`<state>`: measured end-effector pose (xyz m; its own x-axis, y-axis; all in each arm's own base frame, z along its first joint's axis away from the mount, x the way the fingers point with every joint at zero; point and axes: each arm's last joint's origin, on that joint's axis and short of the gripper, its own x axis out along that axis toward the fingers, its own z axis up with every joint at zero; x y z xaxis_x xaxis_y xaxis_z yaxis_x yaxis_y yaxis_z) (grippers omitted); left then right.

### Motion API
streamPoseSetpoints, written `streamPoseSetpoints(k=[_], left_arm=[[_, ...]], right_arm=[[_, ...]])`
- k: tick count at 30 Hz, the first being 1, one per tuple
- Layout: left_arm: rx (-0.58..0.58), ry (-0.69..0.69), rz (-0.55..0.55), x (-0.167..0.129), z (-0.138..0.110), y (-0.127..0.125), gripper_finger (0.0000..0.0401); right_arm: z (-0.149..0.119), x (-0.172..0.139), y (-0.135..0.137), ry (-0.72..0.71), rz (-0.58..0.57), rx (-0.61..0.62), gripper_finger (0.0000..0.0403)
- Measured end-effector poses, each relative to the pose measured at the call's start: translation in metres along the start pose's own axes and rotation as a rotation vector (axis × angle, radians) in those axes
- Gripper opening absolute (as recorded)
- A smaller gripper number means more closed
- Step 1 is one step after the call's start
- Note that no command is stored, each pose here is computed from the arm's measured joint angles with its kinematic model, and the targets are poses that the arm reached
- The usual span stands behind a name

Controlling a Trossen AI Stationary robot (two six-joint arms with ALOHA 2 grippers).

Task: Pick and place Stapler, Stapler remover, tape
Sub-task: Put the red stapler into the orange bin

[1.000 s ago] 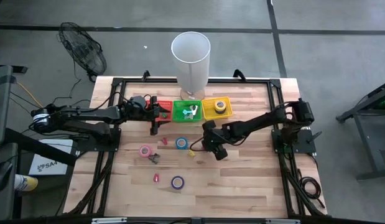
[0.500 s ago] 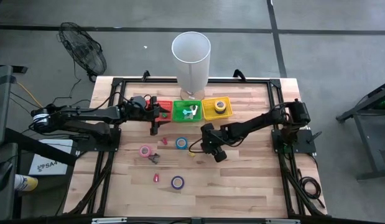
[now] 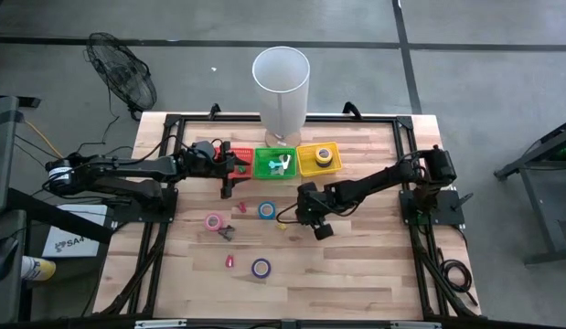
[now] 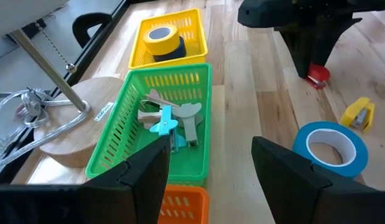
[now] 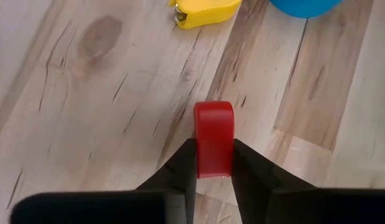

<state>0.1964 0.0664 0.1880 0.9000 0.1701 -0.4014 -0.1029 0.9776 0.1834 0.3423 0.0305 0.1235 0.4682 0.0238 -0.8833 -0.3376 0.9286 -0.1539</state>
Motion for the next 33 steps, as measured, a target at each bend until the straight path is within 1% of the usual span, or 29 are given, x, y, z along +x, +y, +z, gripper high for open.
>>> streamPoseSetpoints(k=[4, 7, 12, 14, 18, 20, 25, 28, 33], left_arm=[[-0.002, 0.0, -0.001, 0.0, 0.0, 0.0, 0.0222], [-0.002, -0.001, -0.001, 0.0, 0.0, 0.0, 0.0222], [0.0, -0.008, 0.0, 0.0, 0.001, 0.0, 0.0222], [0.002, -0.025, -0.004, 0.0, 0.002, 0.0, 0.0222], [0.029, -0.1, -0.058, 0.0, 0.008, 0.0, 0.0222], [0.049, -0.137, -0.09, -0.001, 0.012, -0.002, 0.0222], [0.153, -0.214, -0.145, 0.0, 0.02, -0.014, 0.0222], [0.199, -0.244, -0.164, 0.0, 0.024, -0.022, 0.0222], [0.222, -0.298, -0.186, -0.001, 0.03, -0.031, 0.0222]], right_arm=[[0.001, 0.0, 0.003, 0.004, -0.022, 0.034, 0.0062], [0.002, 0.0, 0.005, 0.003, -0.062, 0.092, 0.0062], [0.009, 0.0, 0.008, -0.06, -0.144, 0.188, 0.0063], [0.015, -0.003, 0.008, -0.105, -0.19, 0.217, 0.0063], [0.026, -0.013, 0.004, -0.212, -0.293, 0.279, 0.0062], [0.031, -0.017, 0.002, -0.271, -0.323, 0.306, 0.0062], [0.05, -0.027, -0.005, -0.488, -0.367, 0.344, 0.0062], [0.058, -0.033, -0.008, -0.587, -0.419, 0.33, 0.0062], [0.069, -0.044, -0.012, -0.718, -0.468, 0.272, 0.0062]])
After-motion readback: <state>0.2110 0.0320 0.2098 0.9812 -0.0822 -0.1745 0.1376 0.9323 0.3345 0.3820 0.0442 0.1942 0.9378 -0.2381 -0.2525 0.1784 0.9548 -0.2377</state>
